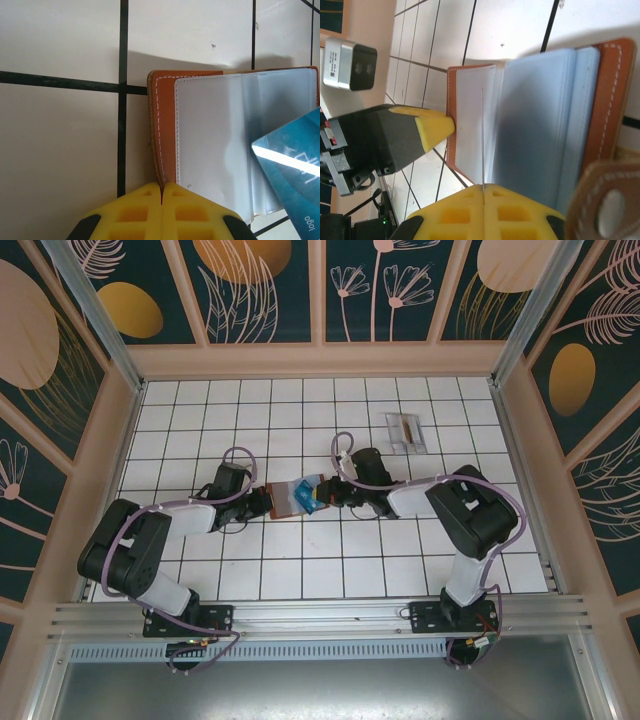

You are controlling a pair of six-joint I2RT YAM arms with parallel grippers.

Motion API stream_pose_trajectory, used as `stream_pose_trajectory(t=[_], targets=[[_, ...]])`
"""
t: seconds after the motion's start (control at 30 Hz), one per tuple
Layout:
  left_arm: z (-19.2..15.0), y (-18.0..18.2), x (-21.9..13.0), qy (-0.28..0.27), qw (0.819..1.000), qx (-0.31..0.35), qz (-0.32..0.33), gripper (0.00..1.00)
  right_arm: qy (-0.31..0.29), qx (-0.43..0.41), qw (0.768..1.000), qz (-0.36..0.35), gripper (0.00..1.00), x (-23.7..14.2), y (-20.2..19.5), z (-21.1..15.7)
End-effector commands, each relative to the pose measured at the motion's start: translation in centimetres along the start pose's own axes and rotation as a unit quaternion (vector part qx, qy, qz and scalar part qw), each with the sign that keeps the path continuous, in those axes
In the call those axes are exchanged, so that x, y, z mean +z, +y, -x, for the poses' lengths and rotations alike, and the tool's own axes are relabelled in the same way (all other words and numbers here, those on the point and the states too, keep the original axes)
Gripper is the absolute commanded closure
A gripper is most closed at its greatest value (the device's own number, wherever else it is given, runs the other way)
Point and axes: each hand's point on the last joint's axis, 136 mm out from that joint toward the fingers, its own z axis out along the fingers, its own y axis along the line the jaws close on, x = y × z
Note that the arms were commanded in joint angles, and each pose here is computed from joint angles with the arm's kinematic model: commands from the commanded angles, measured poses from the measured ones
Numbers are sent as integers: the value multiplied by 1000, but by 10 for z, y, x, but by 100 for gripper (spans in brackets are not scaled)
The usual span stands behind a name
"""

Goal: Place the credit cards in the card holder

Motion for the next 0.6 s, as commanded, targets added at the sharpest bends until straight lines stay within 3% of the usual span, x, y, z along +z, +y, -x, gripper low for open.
stream_pose_trajectory(t=[0.0,0.57], targets=[[-5,5,4,12,1000,7,14,97,2,7,1000,-10,100,9,-6,2],[-5,7,2,3,1000,9,17,98,-5,24,1000,-13,100,13,-15,6]])
